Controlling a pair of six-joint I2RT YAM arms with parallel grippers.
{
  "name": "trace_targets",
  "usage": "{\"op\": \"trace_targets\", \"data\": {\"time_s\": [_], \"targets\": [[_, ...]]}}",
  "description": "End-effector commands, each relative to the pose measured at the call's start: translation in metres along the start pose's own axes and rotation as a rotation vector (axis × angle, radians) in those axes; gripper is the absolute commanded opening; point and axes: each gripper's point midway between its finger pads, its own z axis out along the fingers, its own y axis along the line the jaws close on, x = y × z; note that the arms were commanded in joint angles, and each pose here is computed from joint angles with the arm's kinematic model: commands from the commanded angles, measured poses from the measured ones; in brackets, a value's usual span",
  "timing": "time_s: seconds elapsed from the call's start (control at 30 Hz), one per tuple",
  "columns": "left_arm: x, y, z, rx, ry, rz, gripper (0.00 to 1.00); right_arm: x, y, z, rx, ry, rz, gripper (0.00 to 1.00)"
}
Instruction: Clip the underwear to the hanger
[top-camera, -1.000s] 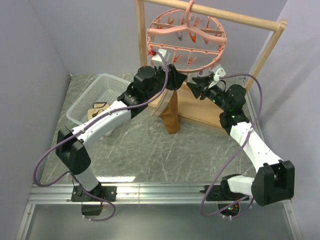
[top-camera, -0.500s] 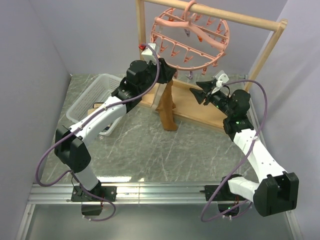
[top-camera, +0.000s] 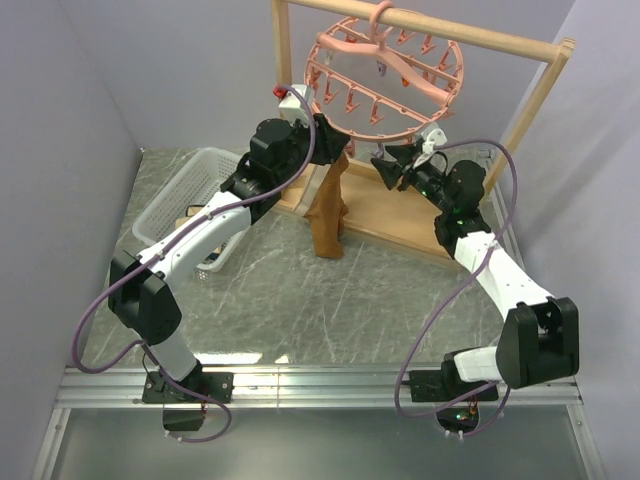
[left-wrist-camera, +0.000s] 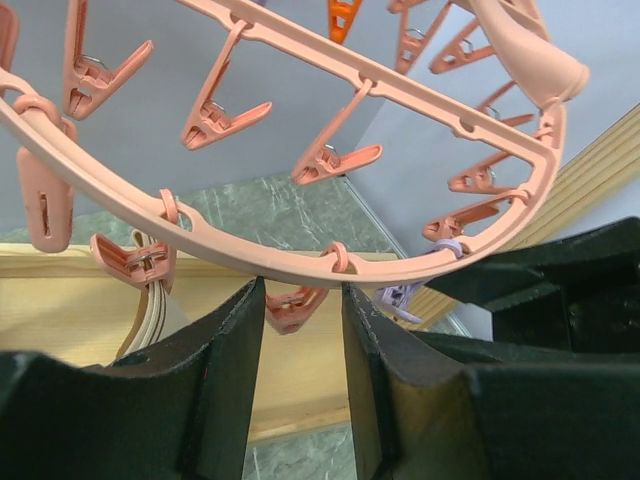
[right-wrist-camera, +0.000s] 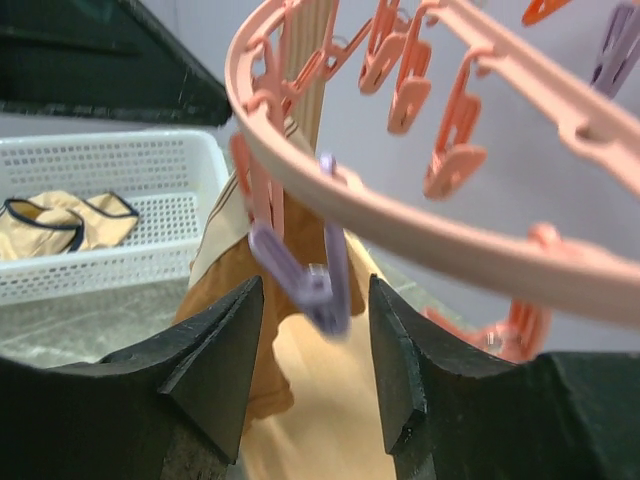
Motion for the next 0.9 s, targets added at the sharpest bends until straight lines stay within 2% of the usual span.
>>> {"op": "trace_targets", "data": {"time_s": [0.0,0.13,0.37,0.6,0.87], "targets": [[-0.036,-0.011,-0.004,0.043,-0.105,-0.009,0.42,-0.04,0.002,0.016,-0.032,-0.121,-0.073,0.54],[-0.038,-0.01,-0.007,0.044,-0.103,-0.008,0.42,-0.037,0.003,0.024,-0.044,-0.128,-0.088,0.52],[-0.037,-0.008,-0.012,0.067,-0.097,-0.03,0.41,-0.034,0.013,0.027,-0.083,-0.132,-0.107,0.33],[-0.042,-0.028,-0.03,0.175,-0.09,-0.064,0.41,-0.031,0.019,0.028,-0.087,-0.13,-0.113,0.3],[-0.031,-0.034,-0.054,0.192,-0.05,-0.054,0.4,-0.034,0.02,0.026,-0.087,-0.13,-0.105,0.29]]}}
